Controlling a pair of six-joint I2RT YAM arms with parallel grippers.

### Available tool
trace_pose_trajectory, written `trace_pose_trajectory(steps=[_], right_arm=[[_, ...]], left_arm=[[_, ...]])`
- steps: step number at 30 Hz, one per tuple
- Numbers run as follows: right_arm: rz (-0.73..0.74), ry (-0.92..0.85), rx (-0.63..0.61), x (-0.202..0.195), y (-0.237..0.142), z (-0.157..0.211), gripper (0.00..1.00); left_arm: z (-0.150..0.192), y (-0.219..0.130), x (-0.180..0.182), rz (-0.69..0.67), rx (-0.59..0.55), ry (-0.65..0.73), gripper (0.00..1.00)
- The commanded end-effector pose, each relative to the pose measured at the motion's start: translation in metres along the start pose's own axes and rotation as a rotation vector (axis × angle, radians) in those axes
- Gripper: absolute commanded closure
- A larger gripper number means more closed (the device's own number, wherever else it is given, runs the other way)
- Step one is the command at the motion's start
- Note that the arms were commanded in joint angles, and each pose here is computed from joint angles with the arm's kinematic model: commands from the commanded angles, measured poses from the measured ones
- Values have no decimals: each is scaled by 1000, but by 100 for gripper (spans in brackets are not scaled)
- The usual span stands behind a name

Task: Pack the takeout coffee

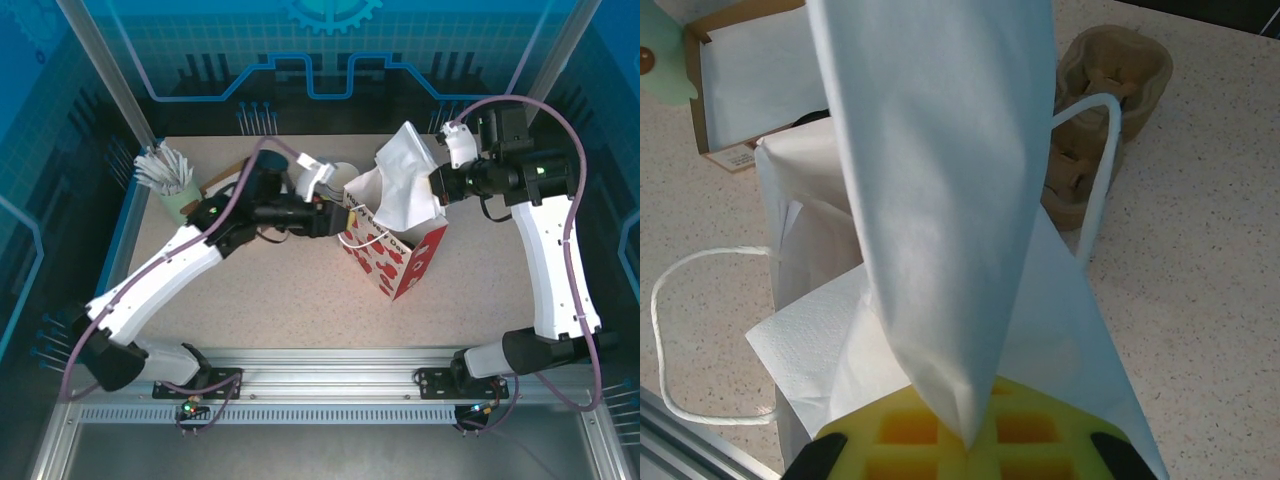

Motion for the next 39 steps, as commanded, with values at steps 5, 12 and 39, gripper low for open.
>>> trace_pose_trajectory(steps=[5, 12, 39], right_arm=[[-153, 9, 3, 23, 2, 5, 95], [-209, 63, 64, 31, 30, 21, 94], [-88, -47, 122, 42, 54, 28, 53]], left_arm=[[-1, 54, -16, 32, 87, 95, 60], [-1, 62, -4, -19, 90, 88, 62], [-13, -47, 52, -321, -142, 44, 57]])
Point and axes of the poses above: each hand's point on the last joint's axis, 136 mm out from that joint toward the fingers, its own y axis out along the fingers, its own x axis along the line the jaws close on, z = x × y, the point moved 1 cm from there along -y, back along the fingers, and after that the axes turned 3 degrees about -y, right-handed, at the moved point
